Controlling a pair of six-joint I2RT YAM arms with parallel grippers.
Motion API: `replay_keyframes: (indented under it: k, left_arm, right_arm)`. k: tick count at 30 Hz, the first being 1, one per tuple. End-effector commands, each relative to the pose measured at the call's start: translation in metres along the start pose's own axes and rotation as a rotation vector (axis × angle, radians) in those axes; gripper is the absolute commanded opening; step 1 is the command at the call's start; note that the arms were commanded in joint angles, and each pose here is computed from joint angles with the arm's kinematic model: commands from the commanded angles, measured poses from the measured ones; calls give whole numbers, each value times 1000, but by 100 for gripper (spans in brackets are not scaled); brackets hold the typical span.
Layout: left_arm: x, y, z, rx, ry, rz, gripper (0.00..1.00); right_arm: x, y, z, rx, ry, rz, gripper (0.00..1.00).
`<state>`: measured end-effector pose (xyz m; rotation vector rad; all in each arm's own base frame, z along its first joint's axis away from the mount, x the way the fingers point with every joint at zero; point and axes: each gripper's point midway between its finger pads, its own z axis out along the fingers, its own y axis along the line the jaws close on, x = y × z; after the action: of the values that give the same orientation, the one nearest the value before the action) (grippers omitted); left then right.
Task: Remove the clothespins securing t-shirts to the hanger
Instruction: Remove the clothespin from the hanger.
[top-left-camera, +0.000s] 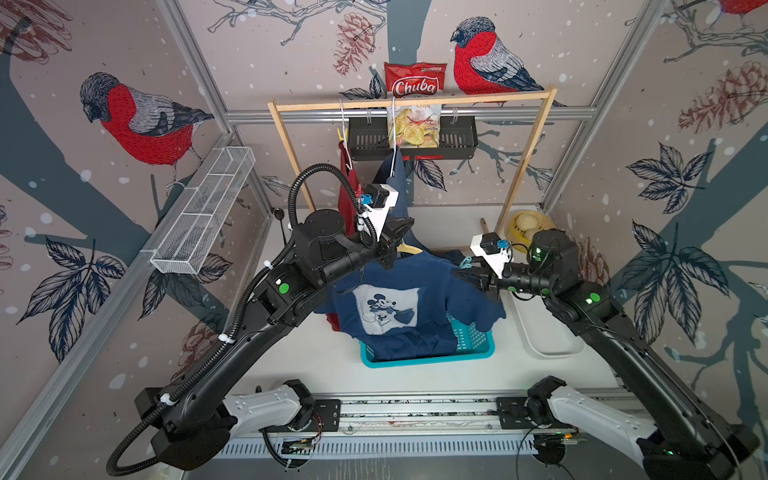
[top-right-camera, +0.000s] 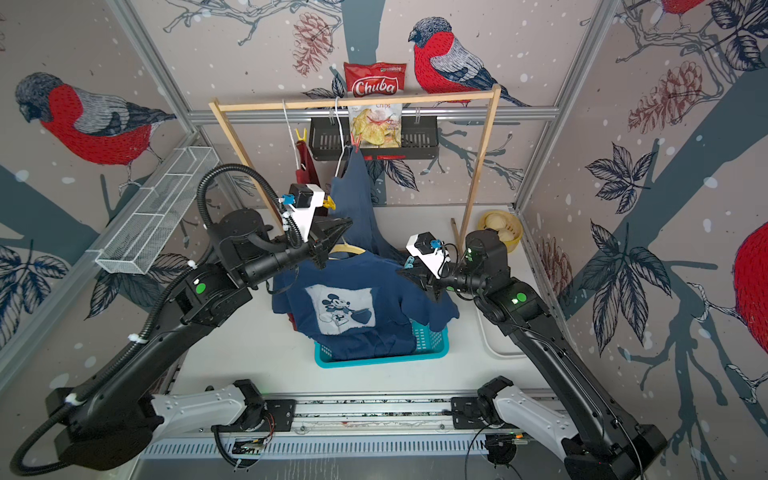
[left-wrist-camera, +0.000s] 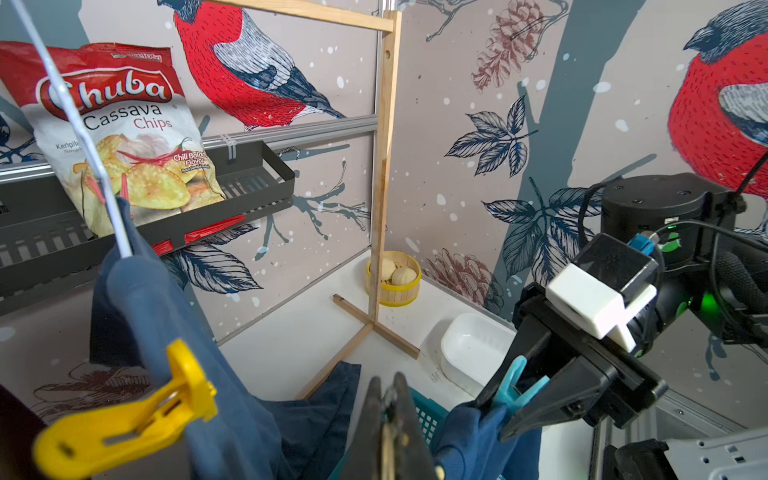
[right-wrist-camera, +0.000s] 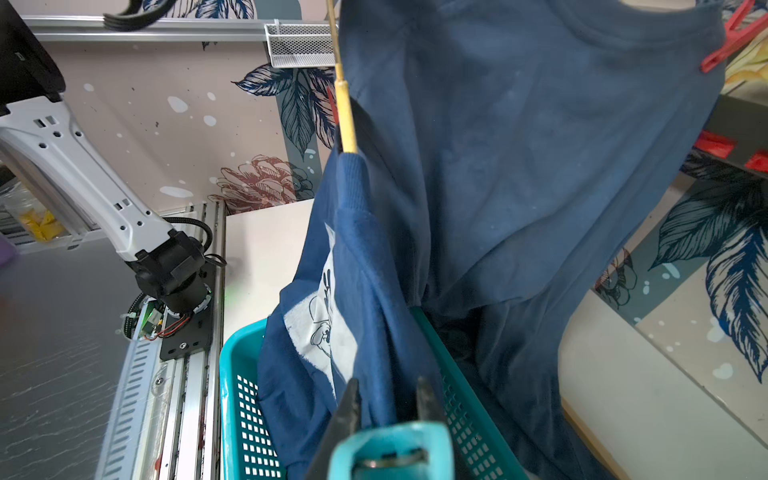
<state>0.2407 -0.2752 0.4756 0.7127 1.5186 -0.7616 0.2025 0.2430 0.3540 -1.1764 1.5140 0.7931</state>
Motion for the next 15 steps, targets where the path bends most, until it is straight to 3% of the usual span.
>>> replay_keyframes:
  k: [1,2,3,6,10,15]
  left_arm:
    - [-18,-6,-9,26,-84,54,12]
    - [-20,-7,-14,26,-99,81,35]
    - [-19,-7,-18,24,-110,109,48]
    - [-21,-1,-39,-39,-163,201,65]
    - [-12,9,-65,-138,-196,361,69]
    - [29,11,-56,-119,-49,535,52]
  right_arm:
    - [-18,4,-4,-18,-53,-7,0]
    - [-20,6,-5,-30,-53,-2,0]
    - [-21,7,-5,-36,-51,3,0]
    - [-25,9,-8,-45,-47,11,0]
    - [-29,11,-12,-51,-39,21,0]
    - [-33,16,-14,-88,-23,62,0]
